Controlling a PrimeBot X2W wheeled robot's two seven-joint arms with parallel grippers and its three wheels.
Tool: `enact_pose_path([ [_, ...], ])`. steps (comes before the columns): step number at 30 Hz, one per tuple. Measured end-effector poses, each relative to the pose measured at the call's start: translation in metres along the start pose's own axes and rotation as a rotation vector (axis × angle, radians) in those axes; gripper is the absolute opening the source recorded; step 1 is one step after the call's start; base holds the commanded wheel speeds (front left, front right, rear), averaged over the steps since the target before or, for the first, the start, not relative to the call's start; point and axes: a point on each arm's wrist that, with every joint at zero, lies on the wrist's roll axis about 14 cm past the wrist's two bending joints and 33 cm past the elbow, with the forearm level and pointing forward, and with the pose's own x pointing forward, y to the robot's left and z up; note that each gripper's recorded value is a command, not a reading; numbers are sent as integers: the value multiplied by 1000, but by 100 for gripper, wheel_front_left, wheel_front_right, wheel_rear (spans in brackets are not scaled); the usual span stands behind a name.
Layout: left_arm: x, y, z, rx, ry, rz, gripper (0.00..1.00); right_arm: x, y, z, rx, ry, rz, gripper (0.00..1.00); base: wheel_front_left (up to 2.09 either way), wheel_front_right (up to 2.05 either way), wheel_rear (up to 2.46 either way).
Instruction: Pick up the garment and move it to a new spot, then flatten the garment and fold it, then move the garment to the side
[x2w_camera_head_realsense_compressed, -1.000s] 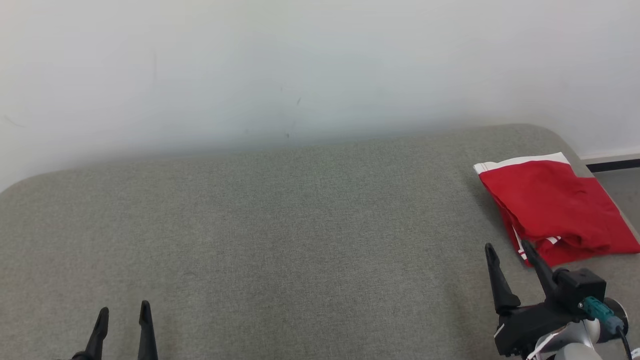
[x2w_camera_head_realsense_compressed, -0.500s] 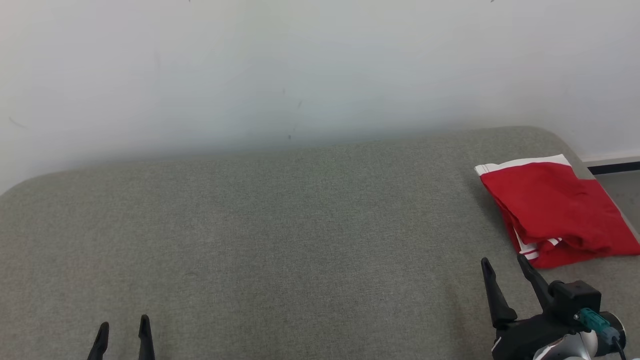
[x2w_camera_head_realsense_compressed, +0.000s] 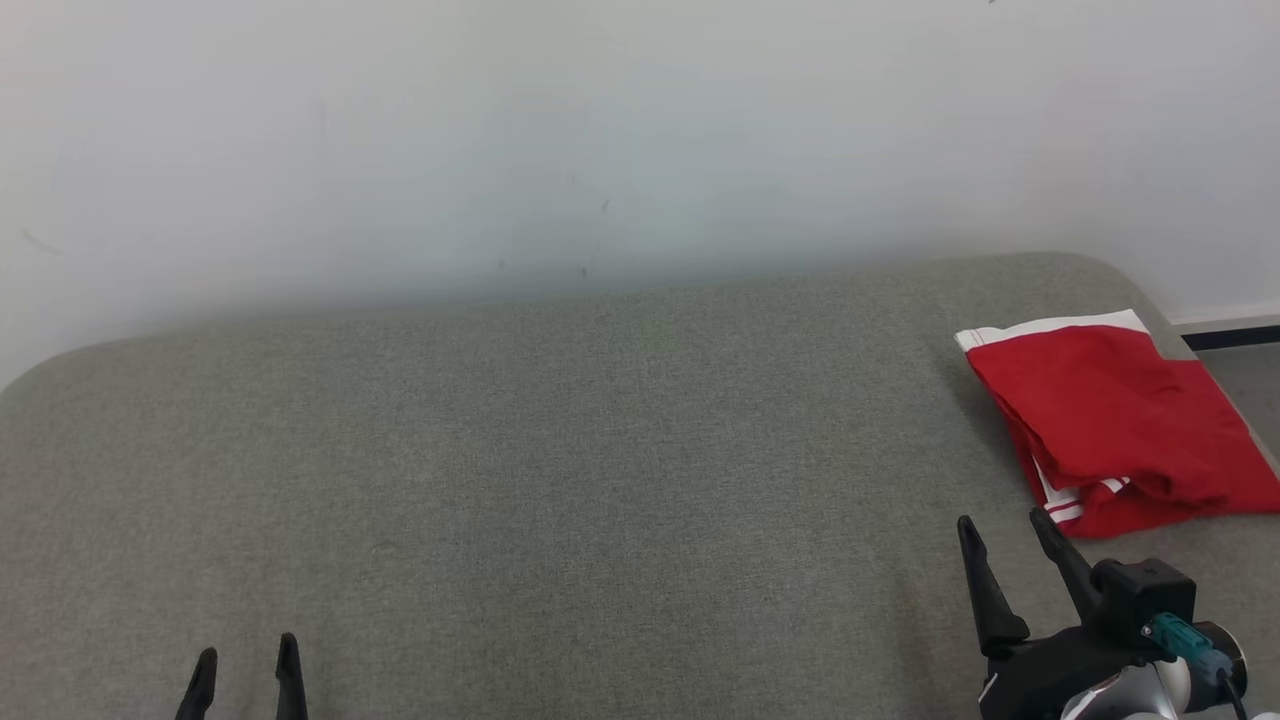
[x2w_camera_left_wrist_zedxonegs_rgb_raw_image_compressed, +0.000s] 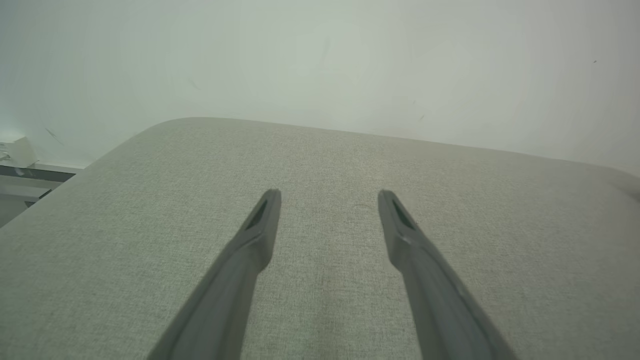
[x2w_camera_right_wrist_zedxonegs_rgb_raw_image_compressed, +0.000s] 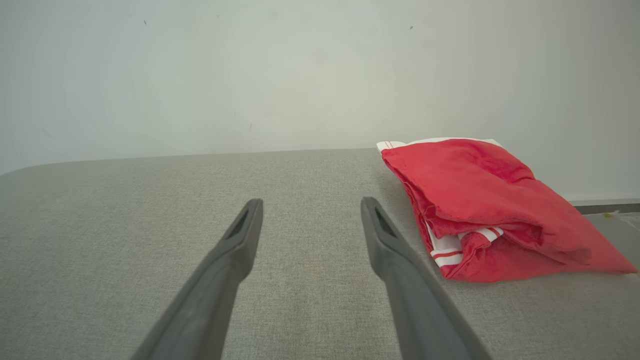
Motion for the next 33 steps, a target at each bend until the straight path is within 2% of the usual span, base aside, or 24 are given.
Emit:
enact_pose_path([
  [12, -2, 4, -4, -3, 14, 13, 100, 2, 4, -3, 7, 5, 6, 100, 0, 0, 0],
  [13, -2, 4, -5, -3, 17, 14, 0, 2, 5, -4, 8, 8, 6, 0, 0, 0, 0],
  [20, -15, 5, -34, -44, 115, 35, 0, -16, 6, -43, 57, 124, -12, 0, 0, 0, 0],
  [33, -10, 9, -33, -281, 121, 90, 0, -11, 2, -37, 306, 102, -62, 0, 0, 0, 0],
])
